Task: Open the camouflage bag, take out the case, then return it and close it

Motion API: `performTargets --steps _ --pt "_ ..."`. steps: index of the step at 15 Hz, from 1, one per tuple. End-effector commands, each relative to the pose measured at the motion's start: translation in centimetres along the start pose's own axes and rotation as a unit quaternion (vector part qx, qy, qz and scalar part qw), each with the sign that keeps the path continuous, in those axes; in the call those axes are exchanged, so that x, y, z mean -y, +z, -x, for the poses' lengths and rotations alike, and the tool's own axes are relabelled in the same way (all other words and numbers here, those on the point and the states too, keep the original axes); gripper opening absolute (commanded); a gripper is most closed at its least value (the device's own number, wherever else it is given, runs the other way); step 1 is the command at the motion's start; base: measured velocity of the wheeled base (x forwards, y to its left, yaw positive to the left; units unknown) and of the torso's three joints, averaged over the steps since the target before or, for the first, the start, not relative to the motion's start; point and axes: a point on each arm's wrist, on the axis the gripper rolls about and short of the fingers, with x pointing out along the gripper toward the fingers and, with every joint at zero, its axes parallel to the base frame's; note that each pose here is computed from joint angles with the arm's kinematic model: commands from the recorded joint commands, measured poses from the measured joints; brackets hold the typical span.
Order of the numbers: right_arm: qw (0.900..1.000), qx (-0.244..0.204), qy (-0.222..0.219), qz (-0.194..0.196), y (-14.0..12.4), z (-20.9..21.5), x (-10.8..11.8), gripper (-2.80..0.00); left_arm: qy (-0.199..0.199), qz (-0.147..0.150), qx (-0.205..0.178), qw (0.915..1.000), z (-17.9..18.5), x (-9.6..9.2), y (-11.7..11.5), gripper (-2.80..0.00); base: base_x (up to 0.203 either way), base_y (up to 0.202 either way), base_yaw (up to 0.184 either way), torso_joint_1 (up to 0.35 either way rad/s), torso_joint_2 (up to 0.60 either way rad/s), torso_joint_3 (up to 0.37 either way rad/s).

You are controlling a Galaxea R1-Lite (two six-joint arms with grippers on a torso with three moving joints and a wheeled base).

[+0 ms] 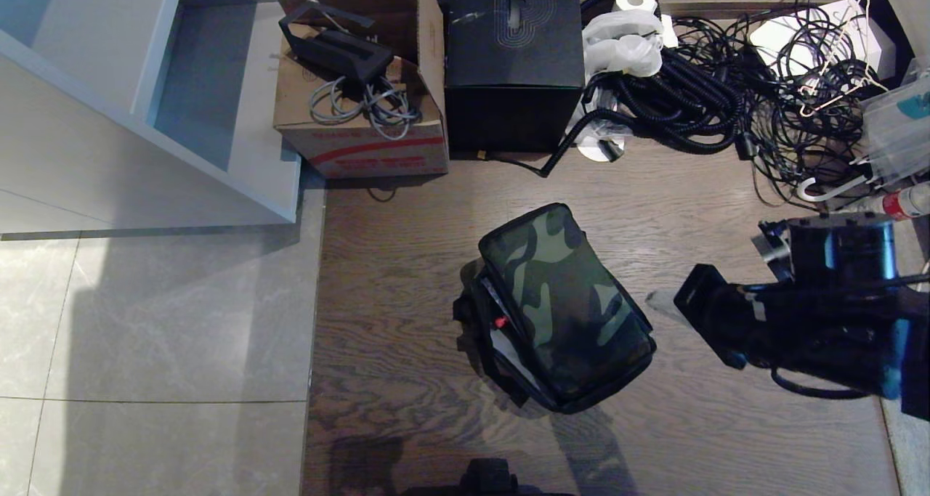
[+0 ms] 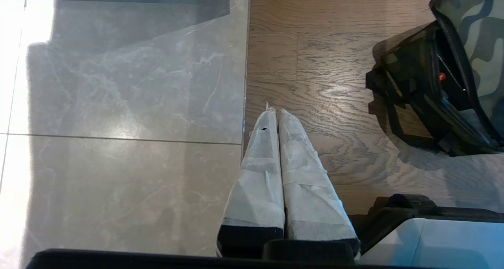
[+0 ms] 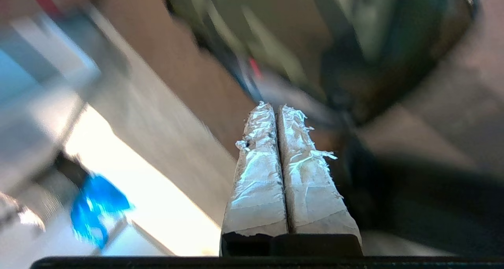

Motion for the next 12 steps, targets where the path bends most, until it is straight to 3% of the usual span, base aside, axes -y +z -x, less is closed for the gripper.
performTargets --steps 1,4,7,11,12 --pt "1.0 0.017 -0.017 -0.002 0.8 -4.2 -0.3 -2.8 0.0 0.0 0.001 1.0 0.0 0.0 0.0 -2.8 0.0 0.0 0.0 0.0 0.0 0.0" --pt "0.995 0.093 -0.037 0.031 2.4 -12.0 -1.5 -2.8 0.0 0.0 0.001 1.0 0.0 0.0 0.0 -2.8 0.0 0.0 0.0 0.0 0.0 0.0" --pt "0.986 0.141 -0.077 0.052 1.7 -17.6 -0.1 -2.8 0.0 0.0 0.001 1.0 0.0 0.0 0.0 -2.8 0.0 0.0 0.0 0.0 0.0 0.0" --pt "0.97 0.22 -0.093 0.048 1.7 -21.0 -0.9 -2.8 0.0 0.0 0.0 1.0 0.0 0.0 0.0 -2.8 0.0 0.0 0.0 0.0 0.0 0.0" --pt "0.97 0.225 -0.086 0.037 1.6 -21.0 -1.4 -2.8 0.0 0.0 0.001 1.0 0.0 0.0 0.0 -2.8 0.0 0.0 0.0 0.0 0.0 0.0"
